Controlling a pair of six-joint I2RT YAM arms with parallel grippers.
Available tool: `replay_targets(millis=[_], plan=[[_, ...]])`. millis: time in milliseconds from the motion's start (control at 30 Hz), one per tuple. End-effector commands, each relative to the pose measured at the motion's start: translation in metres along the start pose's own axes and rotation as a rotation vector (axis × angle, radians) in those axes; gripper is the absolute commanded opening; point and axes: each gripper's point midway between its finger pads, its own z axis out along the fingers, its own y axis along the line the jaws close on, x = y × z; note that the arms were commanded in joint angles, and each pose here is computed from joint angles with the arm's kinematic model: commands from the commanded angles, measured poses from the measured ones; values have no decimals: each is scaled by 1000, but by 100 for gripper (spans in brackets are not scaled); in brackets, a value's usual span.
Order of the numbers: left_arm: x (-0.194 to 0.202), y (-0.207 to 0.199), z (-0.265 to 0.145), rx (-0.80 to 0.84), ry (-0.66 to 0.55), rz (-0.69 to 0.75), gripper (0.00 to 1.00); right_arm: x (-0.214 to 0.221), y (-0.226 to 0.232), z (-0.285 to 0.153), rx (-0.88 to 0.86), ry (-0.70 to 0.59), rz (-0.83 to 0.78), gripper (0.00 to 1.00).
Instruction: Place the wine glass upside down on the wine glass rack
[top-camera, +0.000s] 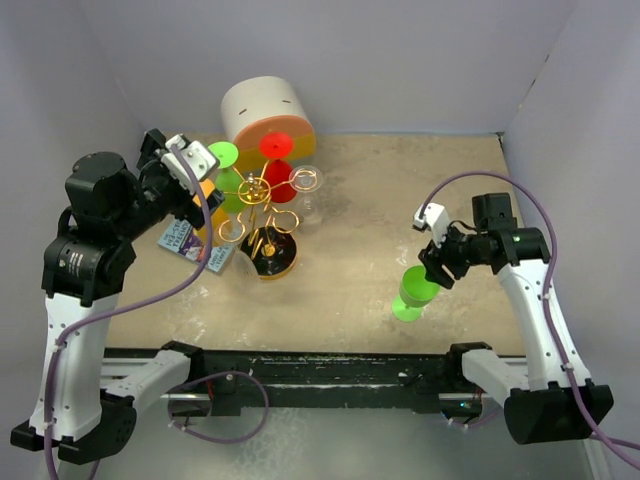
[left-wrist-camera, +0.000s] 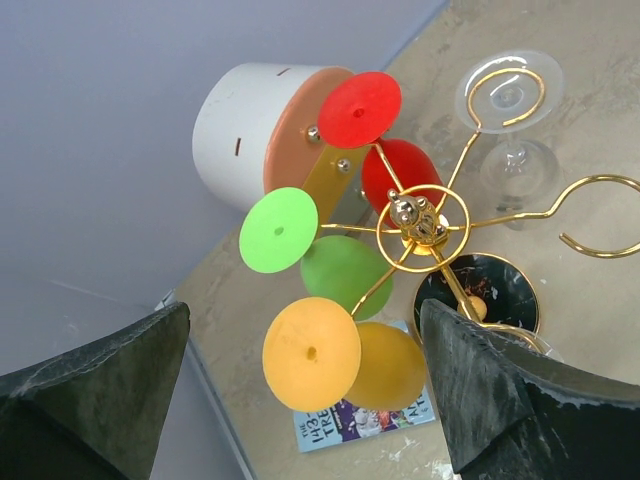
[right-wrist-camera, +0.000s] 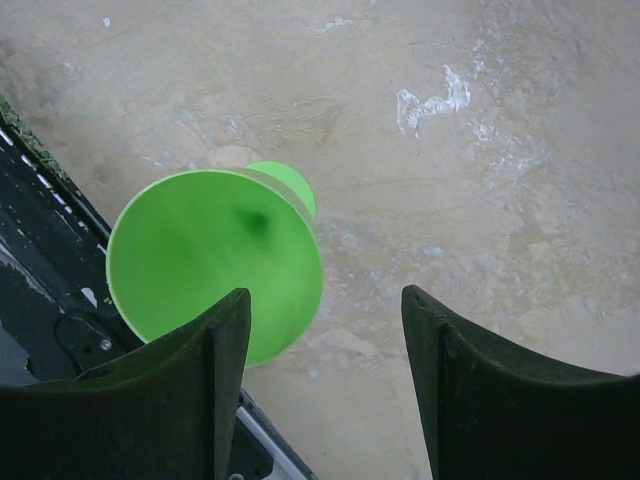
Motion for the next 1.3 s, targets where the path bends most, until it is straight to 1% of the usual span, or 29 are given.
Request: replay_targets(millis=[0,233,333,467,600,700,767,867,967,1133,1200,1267], plan=[[-14,7,0,-22,-63,-33,99,-3,-8,5,19,-1,-12,62],[-9,9,3,-35,-45,-31,99,-2,-6,15,-20,29,-4,44],[-7,9,3,-38,-40,-30,99,1,-3,18,-35,47,-5,41],[-6,10,3,-44,-36,-27,99,10,1,22,-49,82,0,32],[-6,11,4,-48,-35,-44,99,16,2,29,-62,107,7,21],[-6,14,5,-68,-35,-81,99,12,2,29,-68,92,-4,12],[-8,16,4,-82,-39,-105,99,2,-1,23,-52,64,-19,6],[-13,20,3,-100,-60,-125,99,-14,-4,7,-21,15,-51,0],[-21,19,1,-78,-89,-143,99,-36,-10,-10,30,-54,-99,0],[-41,9,5,14,-155,-171,99,-88,-9,-48,70,-238,-155,0],[-50,9,4,25,-175,-212,99,-109,-10,-66,100,-310,-182,0],[-57,10,2,27,-198,-216,99,-127,-12,-82,131,-367,-199,0]])
